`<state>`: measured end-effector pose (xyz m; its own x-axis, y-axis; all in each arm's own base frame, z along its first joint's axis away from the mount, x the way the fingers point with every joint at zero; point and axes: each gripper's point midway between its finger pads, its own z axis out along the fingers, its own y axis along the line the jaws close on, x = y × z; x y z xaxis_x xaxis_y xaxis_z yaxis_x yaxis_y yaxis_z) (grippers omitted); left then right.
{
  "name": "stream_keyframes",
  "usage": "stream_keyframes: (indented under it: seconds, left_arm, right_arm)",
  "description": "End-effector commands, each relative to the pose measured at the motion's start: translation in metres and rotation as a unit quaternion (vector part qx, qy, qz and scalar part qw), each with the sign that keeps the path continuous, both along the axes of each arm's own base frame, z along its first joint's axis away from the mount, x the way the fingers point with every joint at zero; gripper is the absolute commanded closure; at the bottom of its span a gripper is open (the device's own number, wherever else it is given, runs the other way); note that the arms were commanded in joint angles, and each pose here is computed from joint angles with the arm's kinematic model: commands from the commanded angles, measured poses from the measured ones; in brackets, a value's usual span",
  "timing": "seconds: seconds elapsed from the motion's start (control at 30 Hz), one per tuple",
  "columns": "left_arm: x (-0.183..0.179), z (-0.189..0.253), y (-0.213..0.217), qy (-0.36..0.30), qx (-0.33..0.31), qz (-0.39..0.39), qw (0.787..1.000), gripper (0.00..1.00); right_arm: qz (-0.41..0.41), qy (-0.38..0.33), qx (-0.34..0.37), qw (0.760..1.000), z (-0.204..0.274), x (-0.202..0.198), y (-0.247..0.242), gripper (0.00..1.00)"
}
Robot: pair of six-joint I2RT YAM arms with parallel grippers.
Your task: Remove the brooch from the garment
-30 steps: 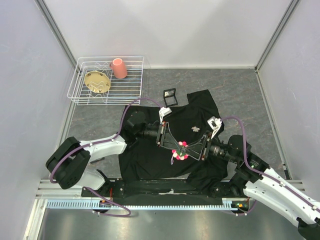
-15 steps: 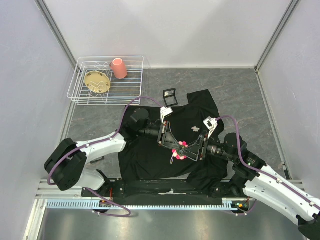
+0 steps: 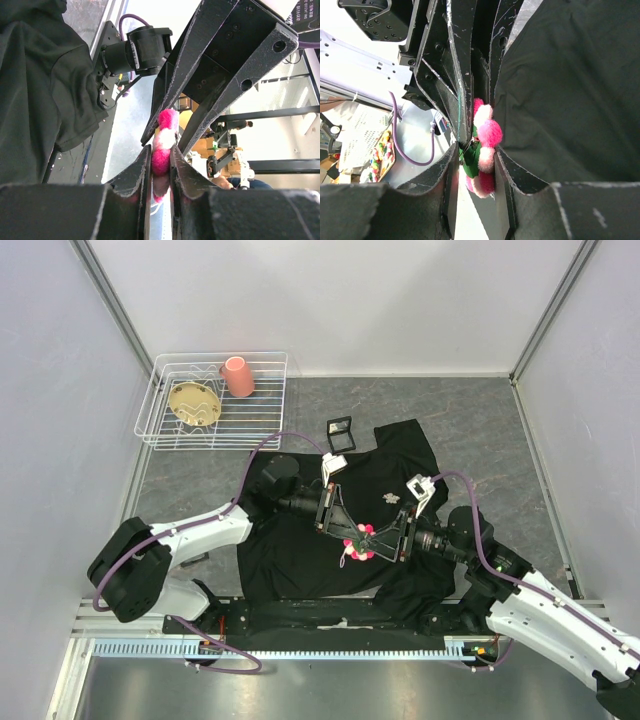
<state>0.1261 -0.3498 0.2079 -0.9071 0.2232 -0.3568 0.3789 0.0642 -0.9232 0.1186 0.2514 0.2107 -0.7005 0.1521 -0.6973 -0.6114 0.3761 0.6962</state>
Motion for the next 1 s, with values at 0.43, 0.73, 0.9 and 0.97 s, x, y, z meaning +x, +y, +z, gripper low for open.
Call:
stream_keyframes:
  seconds: [0.43,0.73,0.9,0.97]
  left_arm:
    - [0.004,0.009,0.000,-0.036,0.000,-0.001,0.999,0.98]
    - [0.013,0.000,0.003,-0.052,0.046,0.025,0.997,0.98]
    - [0.018,-0.008,0.005,-0.062,0.071,0.035,0.995,0.98]
    - [0.018,-0.010,0.006,-0.063,0.080,0.037,0.994,0.98]
  right_arm:
    - [0.015,-0.017,0.031,0.999,0.032,-0.004,0.004,0.45]
    - [0.007,0.012,-0.027,1.000,0.018,0.004,0.005,0.48]
    - [0.011,0.022,-0.041,0.999,0.018,0.004,0.006,0.50]
    - [0.016,0.031,-0.051,0.998,0.014,0.004,0.008,0.50]
